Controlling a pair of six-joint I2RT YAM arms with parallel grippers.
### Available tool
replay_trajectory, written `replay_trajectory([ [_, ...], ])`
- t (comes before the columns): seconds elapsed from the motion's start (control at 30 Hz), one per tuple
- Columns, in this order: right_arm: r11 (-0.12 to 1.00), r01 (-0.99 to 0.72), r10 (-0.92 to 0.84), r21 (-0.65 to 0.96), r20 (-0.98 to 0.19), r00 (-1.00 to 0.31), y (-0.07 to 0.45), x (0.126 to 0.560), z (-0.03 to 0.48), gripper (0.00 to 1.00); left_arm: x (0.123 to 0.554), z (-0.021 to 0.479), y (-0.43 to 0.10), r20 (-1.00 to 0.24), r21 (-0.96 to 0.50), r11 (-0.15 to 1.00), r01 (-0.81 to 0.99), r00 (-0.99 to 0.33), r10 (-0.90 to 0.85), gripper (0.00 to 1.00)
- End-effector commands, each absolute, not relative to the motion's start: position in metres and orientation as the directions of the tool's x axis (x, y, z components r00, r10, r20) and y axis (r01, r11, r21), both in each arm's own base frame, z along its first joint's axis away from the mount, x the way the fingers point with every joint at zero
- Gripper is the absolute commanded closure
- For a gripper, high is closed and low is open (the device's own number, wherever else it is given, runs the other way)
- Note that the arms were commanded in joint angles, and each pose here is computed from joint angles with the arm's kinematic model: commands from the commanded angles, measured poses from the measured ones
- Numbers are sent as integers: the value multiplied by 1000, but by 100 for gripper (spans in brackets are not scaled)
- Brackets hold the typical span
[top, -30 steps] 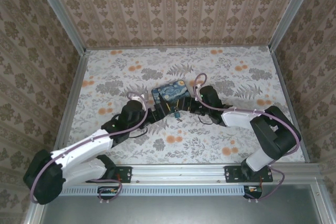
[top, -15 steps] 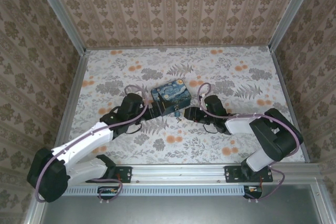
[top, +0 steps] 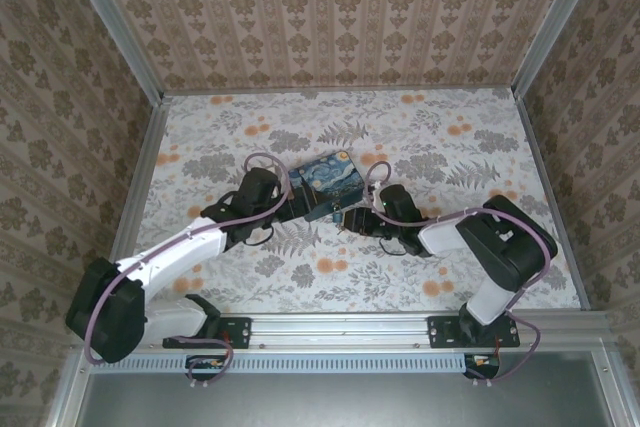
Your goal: Unlock a padlock with a key
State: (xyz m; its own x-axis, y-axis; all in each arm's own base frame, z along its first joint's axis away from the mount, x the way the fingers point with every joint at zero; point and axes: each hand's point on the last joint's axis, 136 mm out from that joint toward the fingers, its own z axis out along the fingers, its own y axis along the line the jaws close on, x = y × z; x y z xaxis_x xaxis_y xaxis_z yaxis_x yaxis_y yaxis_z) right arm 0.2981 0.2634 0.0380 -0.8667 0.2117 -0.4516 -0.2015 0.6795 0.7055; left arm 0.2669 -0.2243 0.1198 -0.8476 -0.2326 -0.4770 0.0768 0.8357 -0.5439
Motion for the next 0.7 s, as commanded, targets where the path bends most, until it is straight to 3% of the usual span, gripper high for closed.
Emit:
replay_trajectory([
  [0.0,673,-229,201,704,-471,-859,272,303,40,63,276,131,-229,-501,-558,823,105,-834,-233,0],
  [0.47,682,-231,175,694,-462,-870,284,305,29,64,277,131,-230,-498,-570,816,102,-832,-244,0],
  [0.6,683,-227,176,695,-457,-872,285,306,26,69,277,129,-230,-497,-569,816,99,-833,-245,0],
  [0.67,683,-223,178,696,-455,-873,285,306,25,76,278,129,-230,-496,-568,817,98,-833,-245,0],
])
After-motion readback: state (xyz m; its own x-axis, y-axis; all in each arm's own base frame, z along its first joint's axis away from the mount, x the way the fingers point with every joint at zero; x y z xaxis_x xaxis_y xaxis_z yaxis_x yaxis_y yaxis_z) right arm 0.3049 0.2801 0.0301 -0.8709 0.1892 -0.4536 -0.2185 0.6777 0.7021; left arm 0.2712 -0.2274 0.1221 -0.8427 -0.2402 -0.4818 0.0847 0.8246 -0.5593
